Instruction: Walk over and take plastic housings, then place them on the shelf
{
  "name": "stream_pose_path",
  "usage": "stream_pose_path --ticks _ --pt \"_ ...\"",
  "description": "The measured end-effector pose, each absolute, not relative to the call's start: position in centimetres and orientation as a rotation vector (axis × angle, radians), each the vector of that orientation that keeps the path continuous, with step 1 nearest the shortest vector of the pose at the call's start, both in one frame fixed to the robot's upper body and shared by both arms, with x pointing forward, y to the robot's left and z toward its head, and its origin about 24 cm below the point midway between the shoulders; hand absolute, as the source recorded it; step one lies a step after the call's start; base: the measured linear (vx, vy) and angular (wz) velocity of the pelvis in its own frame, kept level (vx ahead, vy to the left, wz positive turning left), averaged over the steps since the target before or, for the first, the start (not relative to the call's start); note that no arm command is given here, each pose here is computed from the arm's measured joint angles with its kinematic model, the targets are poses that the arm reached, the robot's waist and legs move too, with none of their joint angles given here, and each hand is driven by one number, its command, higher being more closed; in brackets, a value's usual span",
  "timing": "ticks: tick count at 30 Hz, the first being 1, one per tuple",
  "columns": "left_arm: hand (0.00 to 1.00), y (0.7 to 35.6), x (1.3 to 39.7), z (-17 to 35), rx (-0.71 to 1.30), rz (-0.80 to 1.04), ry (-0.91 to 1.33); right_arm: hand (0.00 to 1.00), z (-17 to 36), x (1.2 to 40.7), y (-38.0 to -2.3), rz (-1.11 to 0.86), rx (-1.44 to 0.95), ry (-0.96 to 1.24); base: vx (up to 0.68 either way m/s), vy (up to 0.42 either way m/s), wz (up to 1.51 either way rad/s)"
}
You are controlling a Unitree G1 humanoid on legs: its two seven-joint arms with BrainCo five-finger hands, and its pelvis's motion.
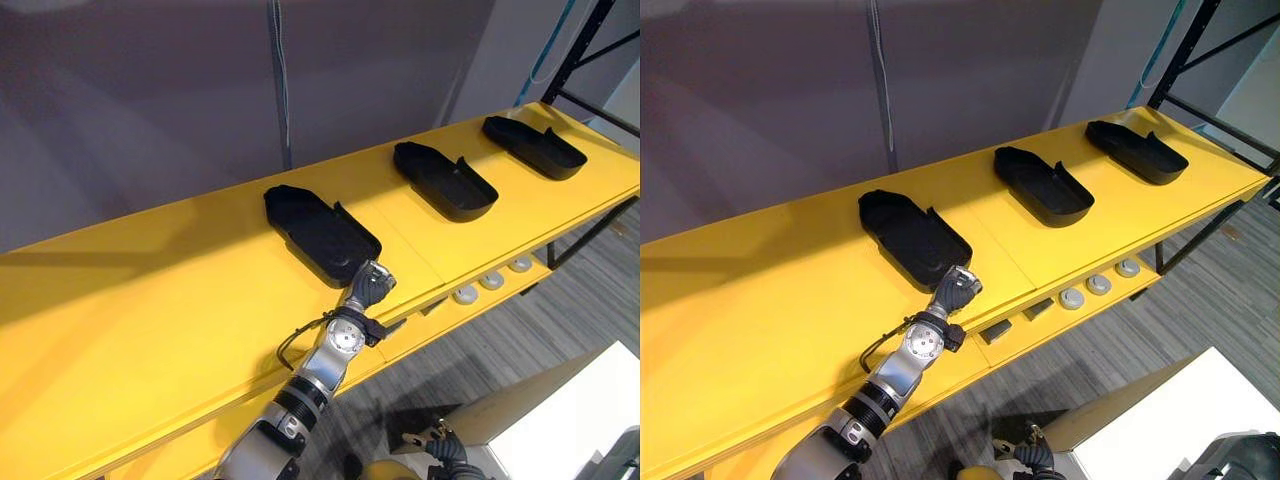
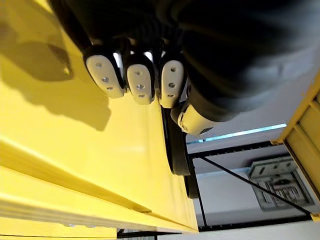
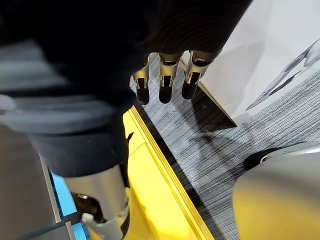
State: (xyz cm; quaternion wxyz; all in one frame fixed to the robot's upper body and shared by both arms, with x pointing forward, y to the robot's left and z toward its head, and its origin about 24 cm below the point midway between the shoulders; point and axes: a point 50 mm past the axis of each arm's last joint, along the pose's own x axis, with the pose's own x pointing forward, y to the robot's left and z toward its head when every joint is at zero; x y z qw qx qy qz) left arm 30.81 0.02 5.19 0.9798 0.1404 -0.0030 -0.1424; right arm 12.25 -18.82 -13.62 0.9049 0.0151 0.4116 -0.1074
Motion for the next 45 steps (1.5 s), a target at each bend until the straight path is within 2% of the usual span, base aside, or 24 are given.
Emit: stream_pose_path --ticks 15,26,33,37,45 --pt "1.00 3.4 31.6 4.6 0.237 -0.118 0.019 0.00 -13.8 12.4 -19.1 -0.240 0.030 0.853 -0.02 0.007 0.01" --pt "1.00 3.7 31.7 5.0 0.221 -0.091 -0.002 0.00 -13.8 12.8 -19.3 -0.237 0.020 0.855 -0.05 0.013 0.01" --pt "1.00 5.4 29.5 6.2 0.159 -0.080 -0.095 0.00 -13.8 12.6 -19.6 -0.243 0.013 0.857 -0.04 0.006 0.03" --pt "1.00 7.7 27.6 9.1 0.082 -0.025 -0.234 0.00 -13.8 11.7 -20.0 -0.254 0.005 0.865 -0.04 0.004 0.07" --pt "1.00 16.1 22.6 12.0 0.049 0.317 -0.428 0.00 -14.3 10.0 -20.5 -0.235 -0.019 0.913 -0.05 -0.004 0.21"
